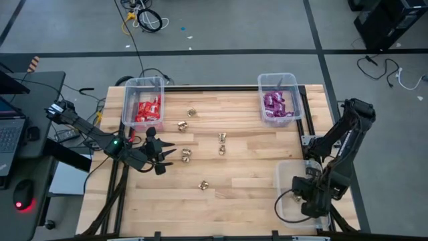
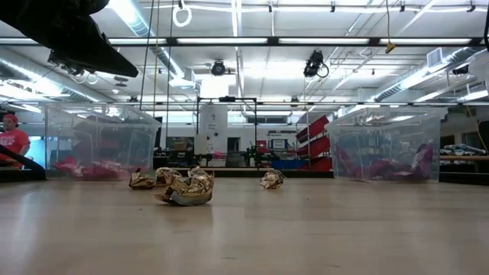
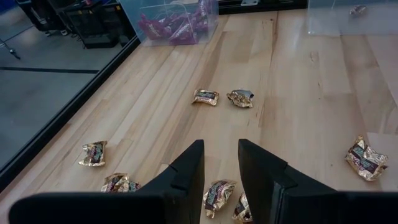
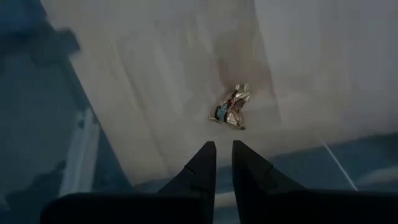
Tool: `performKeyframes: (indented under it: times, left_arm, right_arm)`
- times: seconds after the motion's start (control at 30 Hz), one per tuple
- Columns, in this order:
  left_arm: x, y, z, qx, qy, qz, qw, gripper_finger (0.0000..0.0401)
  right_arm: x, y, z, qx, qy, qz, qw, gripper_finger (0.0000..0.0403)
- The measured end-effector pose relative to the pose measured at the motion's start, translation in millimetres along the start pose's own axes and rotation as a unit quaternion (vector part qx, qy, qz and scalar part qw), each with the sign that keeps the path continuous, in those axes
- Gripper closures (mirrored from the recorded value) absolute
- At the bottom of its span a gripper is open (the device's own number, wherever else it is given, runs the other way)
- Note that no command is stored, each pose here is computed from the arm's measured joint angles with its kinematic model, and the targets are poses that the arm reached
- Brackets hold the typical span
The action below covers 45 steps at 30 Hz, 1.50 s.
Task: Sort candy
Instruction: Put the yellow candy into the bottom right transparent bin
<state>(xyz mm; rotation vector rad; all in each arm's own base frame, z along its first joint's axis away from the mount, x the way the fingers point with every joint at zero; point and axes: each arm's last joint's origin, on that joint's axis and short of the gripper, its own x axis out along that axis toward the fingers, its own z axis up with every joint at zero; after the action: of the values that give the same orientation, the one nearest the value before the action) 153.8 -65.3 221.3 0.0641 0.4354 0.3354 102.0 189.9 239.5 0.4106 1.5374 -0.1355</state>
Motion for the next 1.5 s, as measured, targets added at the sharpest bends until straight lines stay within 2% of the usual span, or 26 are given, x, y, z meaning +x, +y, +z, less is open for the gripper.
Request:
performKeyframes:
  times: [0.33, 0.6, 0.87, 1.1, 1.33, 1.5]
  left_arm:
    - [0, 0, 0, 0.000, 0.002, -0.005, 1.000, 0.0300]
    - [0, -1, -1, 0.001, 0.006, -0.015, 1.000, 0.0300]
    - [0, 0, -2, 0.006, 0.012, -0.014, 1.000, 0.0300]
    - [0, 0, -2, 0.008, 0.013, -0.013, 1.000, 0.0300]
    - [0, 0, -3, 0.009, 0.015, -0.015, 1.000, 0.0300]
    - [0, -1, -4, 0.008, 0.025, -0.035, 0.999, 0.0300]
  right_arm:
    - [-63, 5, 13, 0.051, -0.059, -0.013, 0.997, 0.0364]
    - [-84, 2, 34, 0.070, -0.091, -0.005, 0.993, 0.0364]
    - [-94, -1, 63, 0.041, -0.163, 0.004, 0.986, 0.0364]
    - [-95, -5, 102, 0.008, -0.218, 0.009, 0.976, 0.0364]
    - [-97, -10, 147, -0.038, -0.286, 0.010, 0.957, 0.0364]
    - [-98, -15, 177, -0.088, -0.335, 0.002, 0.938, 0.0364]
